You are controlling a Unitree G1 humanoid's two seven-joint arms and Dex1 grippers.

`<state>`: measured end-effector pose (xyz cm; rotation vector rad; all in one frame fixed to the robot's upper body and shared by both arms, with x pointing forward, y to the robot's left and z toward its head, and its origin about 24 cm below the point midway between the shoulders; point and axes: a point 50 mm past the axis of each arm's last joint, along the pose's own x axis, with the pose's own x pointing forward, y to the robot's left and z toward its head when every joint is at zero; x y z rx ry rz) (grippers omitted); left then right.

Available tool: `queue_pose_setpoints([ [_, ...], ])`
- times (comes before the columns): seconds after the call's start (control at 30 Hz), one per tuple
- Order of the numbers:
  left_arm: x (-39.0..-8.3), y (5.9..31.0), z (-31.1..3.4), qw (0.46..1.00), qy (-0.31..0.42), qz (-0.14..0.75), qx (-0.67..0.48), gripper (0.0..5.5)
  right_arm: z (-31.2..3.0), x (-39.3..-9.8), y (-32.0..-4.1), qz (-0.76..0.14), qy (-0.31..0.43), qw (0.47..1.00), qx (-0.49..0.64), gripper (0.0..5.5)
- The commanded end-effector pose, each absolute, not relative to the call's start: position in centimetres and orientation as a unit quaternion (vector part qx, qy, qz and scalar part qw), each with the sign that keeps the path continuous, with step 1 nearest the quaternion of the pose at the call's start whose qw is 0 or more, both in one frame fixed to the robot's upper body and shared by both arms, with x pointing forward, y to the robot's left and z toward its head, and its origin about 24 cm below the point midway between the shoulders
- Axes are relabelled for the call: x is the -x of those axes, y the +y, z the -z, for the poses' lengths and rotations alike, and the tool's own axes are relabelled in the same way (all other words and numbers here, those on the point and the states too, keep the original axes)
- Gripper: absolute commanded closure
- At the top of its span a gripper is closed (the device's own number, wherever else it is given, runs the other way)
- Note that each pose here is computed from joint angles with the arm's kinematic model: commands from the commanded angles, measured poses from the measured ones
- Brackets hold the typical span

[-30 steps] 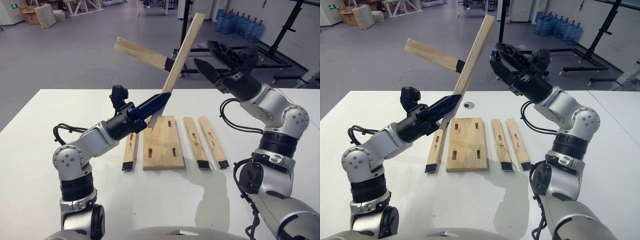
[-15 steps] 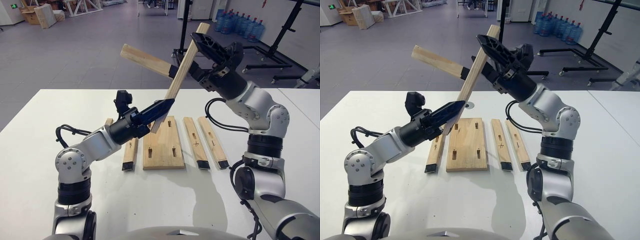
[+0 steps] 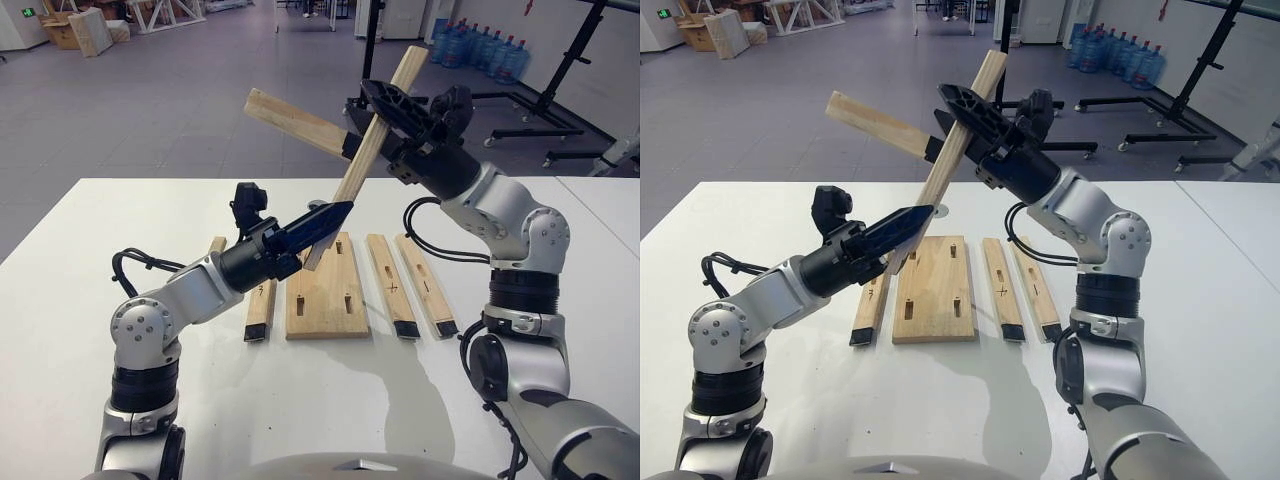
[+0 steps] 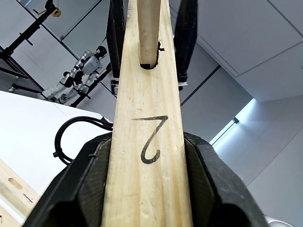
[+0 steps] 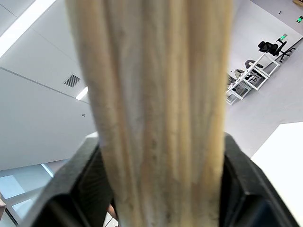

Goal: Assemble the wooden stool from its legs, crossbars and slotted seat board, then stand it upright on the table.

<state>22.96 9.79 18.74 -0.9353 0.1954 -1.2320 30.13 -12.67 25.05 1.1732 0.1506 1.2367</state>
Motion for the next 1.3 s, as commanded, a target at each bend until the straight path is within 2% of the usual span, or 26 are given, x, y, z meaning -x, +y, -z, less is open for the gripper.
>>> queue_pose_setpoints([
  [0.03,-23.0,9.9,-18.7,0.715,0.088,0.552,0.42,3.47,-24.8,-30.0,-12.8,-0.544,0.066,0.661,-0.513,3.35],
  [0.3,-23.6,10.5,-19.0,0.746,0.068,0.528,0.4,3.47,-24.5,-30.0,-13.9,-0.52,0.025,0.719,-0.46,3.44],
  [0.33,-23.8,10.7,-19.1,0.744,0.065,0.526,0.407,3.11,-24.3,-30.0,-14.2,-0.514,0.018,0.727,-0.455,3.44],
  [0.43,-24.4,11.2,-19.1,0.757,0.055,0.502,0.415,2.66,-23.8,-30.0,-14.8,-0.505,0.002,0.746,-0.435,3.45],
  [0.53,-25.8,12.0,-18.6,0.792,0.057,0.437,0.424,2.28,-23.6,-30.2,-15.1,-0.491,-0.025,0.771,-0.405,3.45],
  [0.6,-26.0,12.6,-18.4,0.811,0.052,0.413,0.412,2.24,-23.6,-30.5,-15.6,-0.477,-0.043,0.789,-0.386,3.45],
  [0.73,-26.7,14.7,-16.7,0.872,0.061,0.324,0.362,2.24,-23.4,-30.8,-16.2,-0.454,-0.115,0.836,-0.285,3.45],
  [0.8,-26.9,15.3,-15.6,0.888,0.072,0.295,0.345,2.24,-22.3,-30.7,-16.0,-0.457,-0.143,0.856,-0.195,3.45],
  [0.9,-26.8,15.2,-14.8,0.896,0.078,0.287,0.331,2.24,-20.1,-31.3,-15.4,-0.469,-0.146,0.869,-0.067,3.45],
  [1.0,-26.8,15.1,-14.1,0.9,0.081,0.279,0.324,2.24,-18.5,-33.1,-15.3,-0.443,-0.13,0.887,-0.008,3.45],
  [1.13,-26.6,15.0,-13.5,0.906,0.087,0.275,0.311,2.24,-18.6,-35.5,-16.6,-0.393,-0.134,0.908,-0.055,3.45],
  [1.3,-26.5,14.8,-13.0,0.908,0.091,0.274,0.305,2.24,-19.4,-36.2,-17.0,-0.451,-0.191,0.862,-0.128,3.45],
])
